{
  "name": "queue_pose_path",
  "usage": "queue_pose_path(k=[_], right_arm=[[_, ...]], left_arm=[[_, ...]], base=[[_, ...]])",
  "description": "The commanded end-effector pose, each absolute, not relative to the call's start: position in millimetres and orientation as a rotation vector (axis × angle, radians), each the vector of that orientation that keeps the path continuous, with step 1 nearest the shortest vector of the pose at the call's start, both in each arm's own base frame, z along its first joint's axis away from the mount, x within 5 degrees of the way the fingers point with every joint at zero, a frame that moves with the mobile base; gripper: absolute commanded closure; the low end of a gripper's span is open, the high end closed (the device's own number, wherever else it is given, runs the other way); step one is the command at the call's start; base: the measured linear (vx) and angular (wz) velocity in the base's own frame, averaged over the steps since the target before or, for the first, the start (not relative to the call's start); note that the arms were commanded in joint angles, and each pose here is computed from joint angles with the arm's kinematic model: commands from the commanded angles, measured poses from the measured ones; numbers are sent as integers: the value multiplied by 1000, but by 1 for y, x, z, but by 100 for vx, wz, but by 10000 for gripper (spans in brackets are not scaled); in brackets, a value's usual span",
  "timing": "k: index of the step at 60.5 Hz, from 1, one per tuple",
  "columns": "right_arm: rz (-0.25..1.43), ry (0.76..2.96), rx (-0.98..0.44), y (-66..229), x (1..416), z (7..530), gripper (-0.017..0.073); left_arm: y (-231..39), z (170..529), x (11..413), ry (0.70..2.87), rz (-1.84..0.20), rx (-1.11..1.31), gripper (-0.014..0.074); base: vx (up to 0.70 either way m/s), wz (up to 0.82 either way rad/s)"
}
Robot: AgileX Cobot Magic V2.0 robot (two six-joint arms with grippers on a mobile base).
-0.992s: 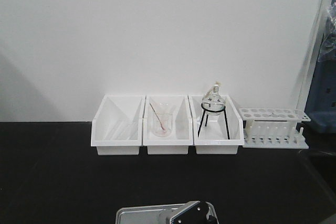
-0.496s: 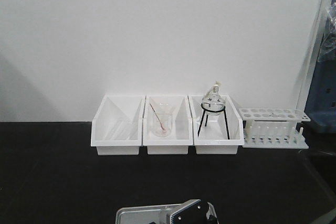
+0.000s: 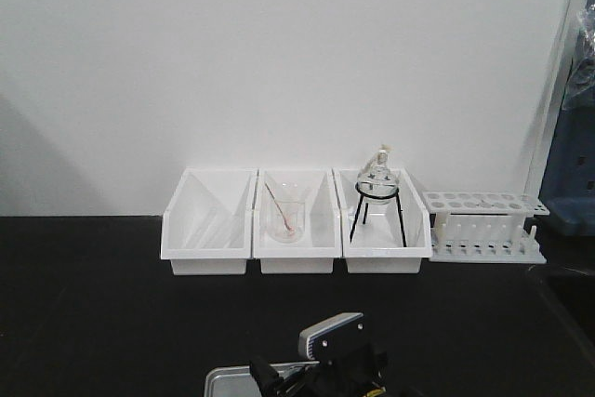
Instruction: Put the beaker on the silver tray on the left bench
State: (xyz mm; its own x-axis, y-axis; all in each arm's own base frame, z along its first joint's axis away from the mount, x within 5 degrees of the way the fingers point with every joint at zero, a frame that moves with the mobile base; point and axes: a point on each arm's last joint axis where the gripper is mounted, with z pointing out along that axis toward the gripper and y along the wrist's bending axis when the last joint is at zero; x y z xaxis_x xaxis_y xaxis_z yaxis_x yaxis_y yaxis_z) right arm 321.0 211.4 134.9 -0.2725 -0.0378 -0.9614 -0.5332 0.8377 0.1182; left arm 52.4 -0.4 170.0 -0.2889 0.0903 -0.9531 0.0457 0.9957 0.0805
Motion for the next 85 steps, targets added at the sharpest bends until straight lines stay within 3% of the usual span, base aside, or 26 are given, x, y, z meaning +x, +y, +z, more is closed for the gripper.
queue_pose_path(k=[1,9,23,36,48,75,85], right_arm=[[529,1683,-417,210,321,185,-46],[498,1782,-437,201,307,221,90],[425,1991,-482,169,261,280,577],[356,2133,-519,133,209,320,574],[358,2110,-506,110,174,346,573],[351,1961,-497,90,147,372,573],[389,1722,-456,78,131,356,573]], left_arm=[[-1,170,54,1802,32,101,592],[-1,170,54,1802,32,101,592],[-1,170,54,1802,32,101,592],[-1,170,54,1802,32,101,592],[-1,170,54,1802,32,101,592],[-1,170,54,1802,32,101,592],[-1,170,54,1802,32,101,592]], base=[[0,0],[0,0],[0,0],[0,0],[0,0],[0,0],[0,0]])
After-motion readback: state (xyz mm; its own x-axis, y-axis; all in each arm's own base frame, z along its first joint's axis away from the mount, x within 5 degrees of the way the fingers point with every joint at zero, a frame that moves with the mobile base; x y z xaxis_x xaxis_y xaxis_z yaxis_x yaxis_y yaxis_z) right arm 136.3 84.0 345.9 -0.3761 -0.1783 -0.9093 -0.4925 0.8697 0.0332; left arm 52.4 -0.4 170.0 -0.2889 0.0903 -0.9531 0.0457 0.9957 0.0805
